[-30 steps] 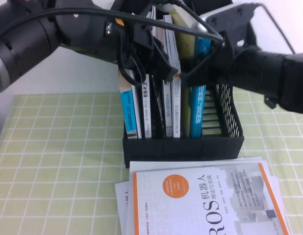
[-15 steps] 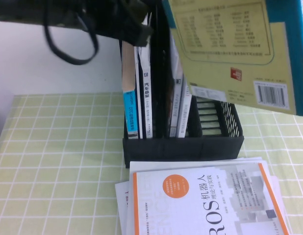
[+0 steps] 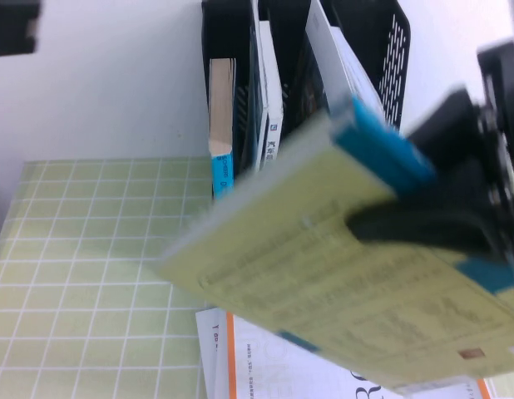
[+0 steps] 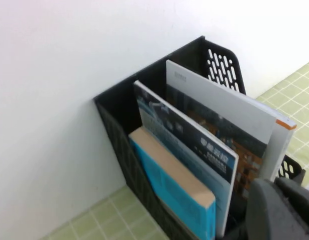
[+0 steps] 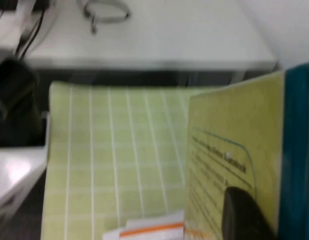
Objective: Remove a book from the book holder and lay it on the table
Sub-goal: Place the picked book on the book
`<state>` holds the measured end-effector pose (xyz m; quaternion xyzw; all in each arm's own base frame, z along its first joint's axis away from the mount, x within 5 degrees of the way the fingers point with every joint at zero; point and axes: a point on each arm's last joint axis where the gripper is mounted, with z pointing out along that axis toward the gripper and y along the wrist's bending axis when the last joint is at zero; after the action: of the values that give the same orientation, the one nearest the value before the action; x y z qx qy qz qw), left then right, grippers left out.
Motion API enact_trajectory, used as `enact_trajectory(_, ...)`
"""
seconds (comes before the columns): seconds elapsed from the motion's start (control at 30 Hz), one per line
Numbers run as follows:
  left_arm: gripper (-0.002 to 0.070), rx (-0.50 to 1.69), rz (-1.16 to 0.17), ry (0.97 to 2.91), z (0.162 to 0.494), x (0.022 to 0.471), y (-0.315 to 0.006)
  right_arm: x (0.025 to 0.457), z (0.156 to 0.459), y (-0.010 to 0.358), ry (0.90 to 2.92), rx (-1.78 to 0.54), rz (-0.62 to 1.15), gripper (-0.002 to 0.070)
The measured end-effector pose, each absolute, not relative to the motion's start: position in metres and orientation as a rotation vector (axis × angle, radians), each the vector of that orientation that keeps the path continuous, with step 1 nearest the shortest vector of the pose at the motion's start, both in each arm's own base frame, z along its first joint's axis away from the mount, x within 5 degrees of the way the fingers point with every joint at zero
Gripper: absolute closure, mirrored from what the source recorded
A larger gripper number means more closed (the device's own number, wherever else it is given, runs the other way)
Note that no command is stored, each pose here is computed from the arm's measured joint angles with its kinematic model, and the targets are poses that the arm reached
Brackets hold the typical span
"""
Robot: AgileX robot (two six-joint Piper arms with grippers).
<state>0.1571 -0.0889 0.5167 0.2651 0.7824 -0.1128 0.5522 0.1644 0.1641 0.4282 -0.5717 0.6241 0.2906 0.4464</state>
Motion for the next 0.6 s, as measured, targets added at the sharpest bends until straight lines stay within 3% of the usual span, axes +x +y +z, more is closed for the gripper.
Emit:
enact_trajectory(0.17, 0.0678, 0.537, -0.281, 1.937, 0.515, 0.134, -0.073, 0.160, 0.424, 0.156, 1.617, -1.626, 0.528, 0.0465)
enact_trajectory(0.37, 0.0678, 0.520, -0.297, 2.027, 0.486, 0.125, -0.068, 0.169, 0.410, 0.166, 1.680, -1.759, 0.188, 0.0465)
enact_trajectory(0.6, 0.0678, 0.473, -0.318, 2.123, 0.442, 0.125, -0.068, 0.171, 0.369, 0.230, 1.820, -1.763, -0.199, 0.0465)
